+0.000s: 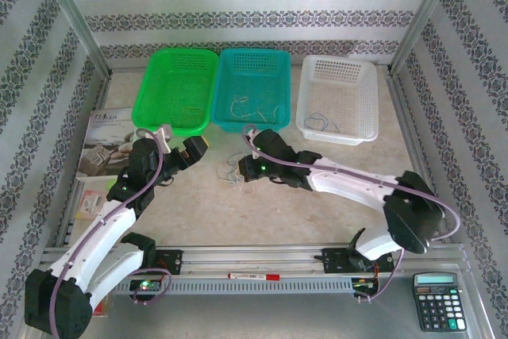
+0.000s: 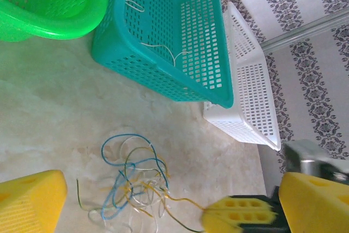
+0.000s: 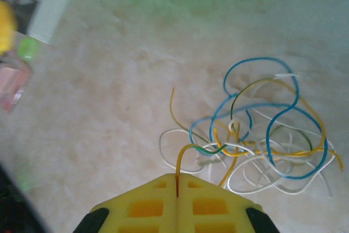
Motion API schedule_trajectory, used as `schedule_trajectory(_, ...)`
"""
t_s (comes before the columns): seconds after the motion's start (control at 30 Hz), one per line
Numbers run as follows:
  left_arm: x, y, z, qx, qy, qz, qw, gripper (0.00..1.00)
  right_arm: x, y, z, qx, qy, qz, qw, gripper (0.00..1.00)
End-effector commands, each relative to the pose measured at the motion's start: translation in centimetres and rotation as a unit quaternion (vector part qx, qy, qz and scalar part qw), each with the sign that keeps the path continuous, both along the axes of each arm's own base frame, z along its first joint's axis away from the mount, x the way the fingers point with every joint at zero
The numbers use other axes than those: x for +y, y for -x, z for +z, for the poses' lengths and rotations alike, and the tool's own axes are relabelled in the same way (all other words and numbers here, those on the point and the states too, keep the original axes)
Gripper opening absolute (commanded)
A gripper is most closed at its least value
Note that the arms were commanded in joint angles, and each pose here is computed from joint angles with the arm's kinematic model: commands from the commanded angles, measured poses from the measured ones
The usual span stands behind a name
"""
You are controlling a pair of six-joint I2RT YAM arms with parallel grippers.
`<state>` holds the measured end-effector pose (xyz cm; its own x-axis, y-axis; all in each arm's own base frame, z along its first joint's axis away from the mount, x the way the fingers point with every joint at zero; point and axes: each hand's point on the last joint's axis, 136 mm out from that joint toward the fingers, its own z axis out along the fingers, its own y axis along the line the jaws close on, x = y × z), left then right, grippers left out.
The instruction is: Untangle the cables
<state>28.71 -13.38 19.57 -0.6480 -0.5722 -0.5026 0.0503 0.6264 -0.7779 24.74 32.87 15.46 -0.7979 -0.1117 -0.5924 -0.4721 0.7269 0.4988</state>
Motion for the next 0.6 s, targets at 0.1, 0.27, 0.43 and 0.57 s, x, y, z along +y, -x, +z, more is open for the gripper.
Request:
schedule_trajectory(0.1, -1.5, -0.4, 2.4, -0.030, 0.033, -0.028, 0.999, 1.00, -0.2, 0.4, 3.0, -0.054, -0.056, 0.038, 0.996, 0.00)
schedule_trajectory(0.27, -2.3, -0.5, 2.1, -0.024, 0.042, -0.046, 0.998, 1.00, -0.7, -0.3, 2.0, -0.023, -0.069, 0.037, 0.997, 0.00)
schedule_trajectory(0.43, -2.8, -0.4, 2.0, -0.024, 0.044, -0.055, 0.997, 1.00, -0.9, -0.3, 3.4, -0.057, -0.096, 0.027, 0.993, 0.00)
schedule_trajectory(0.57, -3.3, -0.6, 2.2, -0.025, 0.054, -0.066, 0.996, 1.00, -0.4, -0.1, 3.1, -0.039, -0.111, 0.047, 0.992, 0.00)
